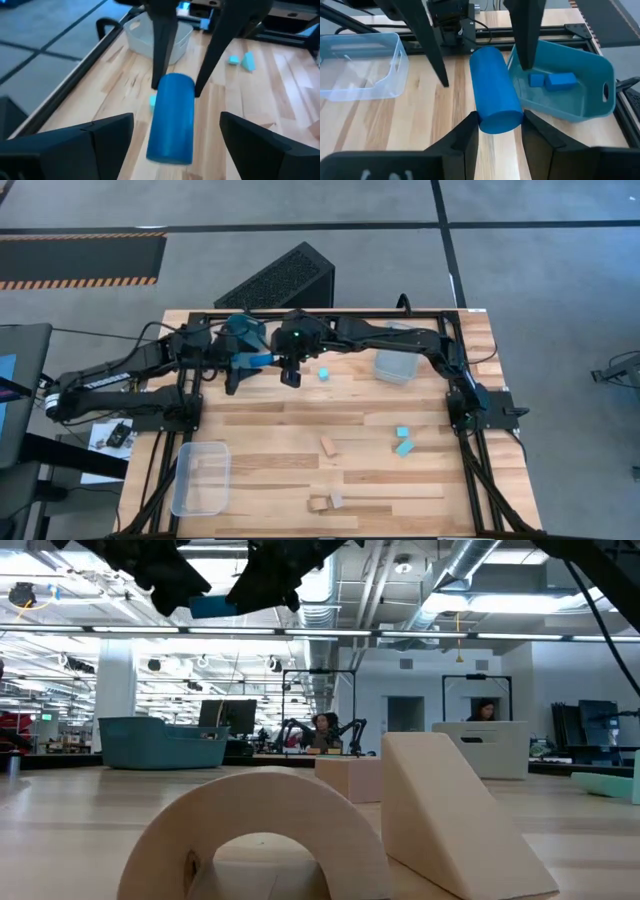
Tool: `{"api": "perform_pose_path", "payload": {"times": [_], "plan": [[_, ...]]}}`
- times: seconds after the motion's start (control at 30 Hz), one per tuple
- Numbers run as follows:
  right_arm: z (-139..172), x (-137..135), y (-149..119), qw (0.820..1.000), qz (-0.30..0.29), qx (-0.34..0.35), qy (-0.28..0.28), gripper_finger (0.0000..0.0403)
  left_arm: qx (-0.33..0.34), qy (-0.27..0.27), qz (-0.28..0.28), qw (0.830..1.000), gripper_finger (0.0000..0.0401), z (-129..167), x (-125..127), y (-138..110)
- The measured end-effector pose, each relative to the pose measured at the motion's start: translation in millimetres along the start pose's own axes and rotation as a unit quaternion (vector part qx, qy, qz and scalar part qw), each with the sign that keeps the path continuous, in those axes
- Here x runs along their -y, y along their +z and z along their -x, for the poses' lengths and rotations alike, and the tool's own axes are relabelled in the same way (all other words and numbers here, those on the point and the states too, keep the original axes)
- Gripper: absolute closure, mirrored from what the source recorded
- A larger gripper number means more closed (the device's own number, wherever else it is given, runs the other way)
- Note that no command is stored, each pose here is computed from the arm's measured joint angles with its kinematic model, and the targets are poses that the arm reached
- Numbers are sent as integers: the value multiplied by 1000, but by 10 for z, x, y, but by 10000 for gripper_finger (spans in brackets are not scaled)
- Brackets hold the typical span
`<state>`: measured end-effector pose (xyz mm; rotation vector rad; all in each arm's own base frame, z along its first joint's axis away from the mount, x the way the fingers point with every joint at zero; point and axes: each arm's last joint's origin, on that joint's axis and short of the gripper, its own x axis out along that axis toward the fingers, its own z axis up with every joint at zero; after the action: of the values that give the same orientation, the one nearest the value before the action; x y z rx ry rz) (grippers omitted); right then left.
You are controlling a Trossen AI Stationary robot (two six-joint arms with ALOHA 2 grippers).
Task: Sort & place blocks by color
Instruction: Put the blue block into the blue bin
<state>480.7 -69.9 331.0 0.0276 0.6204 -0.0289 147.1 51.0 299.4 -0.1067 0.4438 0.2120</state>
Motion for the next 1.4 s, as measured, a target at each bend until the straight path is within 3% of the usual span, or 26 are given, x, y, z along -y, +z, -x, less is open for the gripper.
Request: {"api": "perform_pose_path", "payload": {"times": [0.13,0.3,0.5,1.0,1.1,1.4], "plan": [[-9,-46,-23,1000,1,-12,5,258,8,-19,-5,1000,133,-41,5,26],[-16,-131,-18,1000,5,-12,12,259,1,-19,-11,1000,187,-44,4,13],[-17,-127,-15,1000,5,-10,11,258,-13,-39,12,999,225,-44,15,-14],[-24,-158,46,1000,-11,22,15,257,-21,-63,24,998,164,-82,24,-19],[-24,-158,46,1000,-12,22,15,259,-20,-67,13,997,186,-82,27,-17],[-26,-160,44,1000,-15,21,17,256,-23,-67,9,997,301,-80,26,-25]]}}
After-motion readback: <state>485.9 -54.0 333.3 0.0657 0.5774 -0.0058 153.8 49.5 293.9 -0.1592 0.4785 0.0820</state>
